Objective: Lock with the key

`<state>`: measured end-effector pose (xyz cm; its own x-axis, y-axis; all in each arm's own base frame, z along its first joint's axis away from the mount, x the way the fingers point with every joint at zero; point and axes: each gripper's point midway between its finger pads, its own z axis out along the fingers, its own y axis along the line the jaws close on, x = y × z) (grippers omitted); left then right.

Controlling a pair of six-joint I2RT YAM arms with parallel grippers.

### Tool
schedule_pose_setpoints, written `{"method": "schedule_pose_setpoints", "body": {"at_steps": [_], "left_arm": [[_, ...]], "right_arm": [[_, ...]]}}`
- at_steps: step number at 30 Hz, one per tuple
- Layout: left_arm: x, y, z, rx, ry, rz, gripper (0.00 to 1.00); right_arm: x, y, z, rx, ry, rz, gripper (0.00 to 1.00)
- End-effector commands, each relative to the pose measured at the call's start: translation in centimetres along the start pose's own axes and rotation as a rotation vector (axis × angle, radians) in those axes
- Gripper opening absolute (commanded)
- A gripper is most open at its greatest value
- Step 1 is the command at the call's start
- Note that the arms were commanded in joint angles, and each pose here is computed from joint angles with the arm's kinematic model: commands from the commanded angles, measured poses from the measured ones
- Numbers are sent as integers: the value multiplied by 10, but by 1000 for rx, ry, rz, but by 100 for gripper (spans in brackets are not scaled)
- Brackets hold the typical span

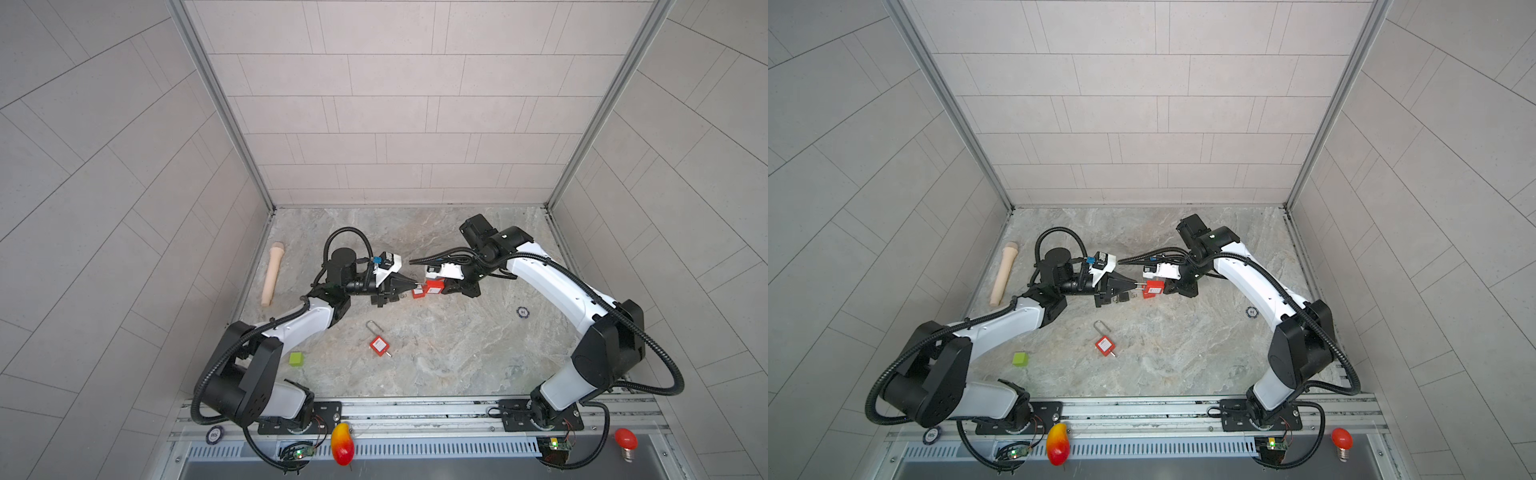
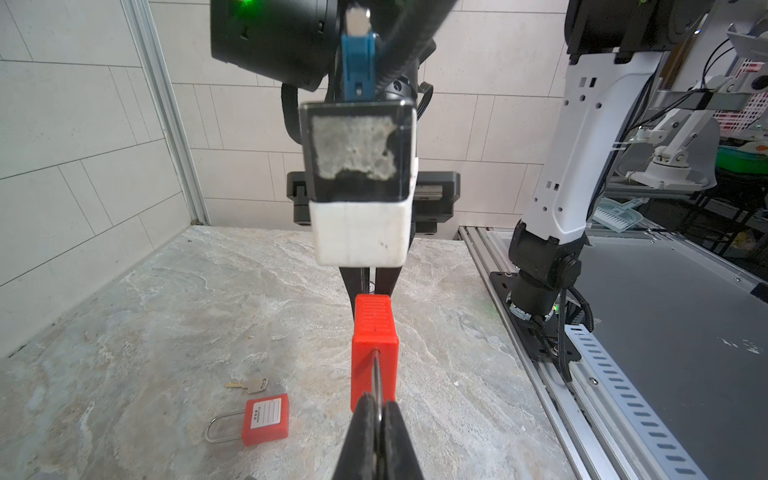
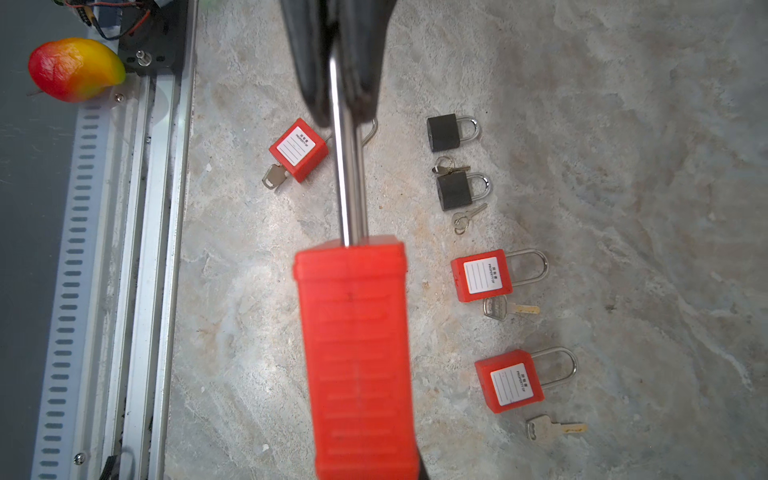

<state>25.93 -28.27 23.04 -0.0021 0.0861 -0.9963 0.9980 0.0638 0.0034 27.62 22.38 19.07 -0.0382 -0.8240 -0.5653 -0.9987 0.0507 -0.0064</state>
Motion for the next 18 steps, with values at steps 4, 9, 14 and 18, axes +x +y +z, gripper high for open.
{"method": "schedule_pose_setpoints", "body": {"at_steps": [4,9,14,18], "left_arm": [[-19,8,-14,-48,-6,64,0],[-22,8,-18,-57,-10,75,0],[-25,-1,-15,6,-27,77,0],[-28,-4,-13,26,-45,78,0]], "right_arm": [[9,0,-10,75,33,-50,0],[11,7,-8,35,29,-39,0],[-6,18,-10,-30,-56,-68,25],[-10,20,-14,-30,-72,-85,38]]}}
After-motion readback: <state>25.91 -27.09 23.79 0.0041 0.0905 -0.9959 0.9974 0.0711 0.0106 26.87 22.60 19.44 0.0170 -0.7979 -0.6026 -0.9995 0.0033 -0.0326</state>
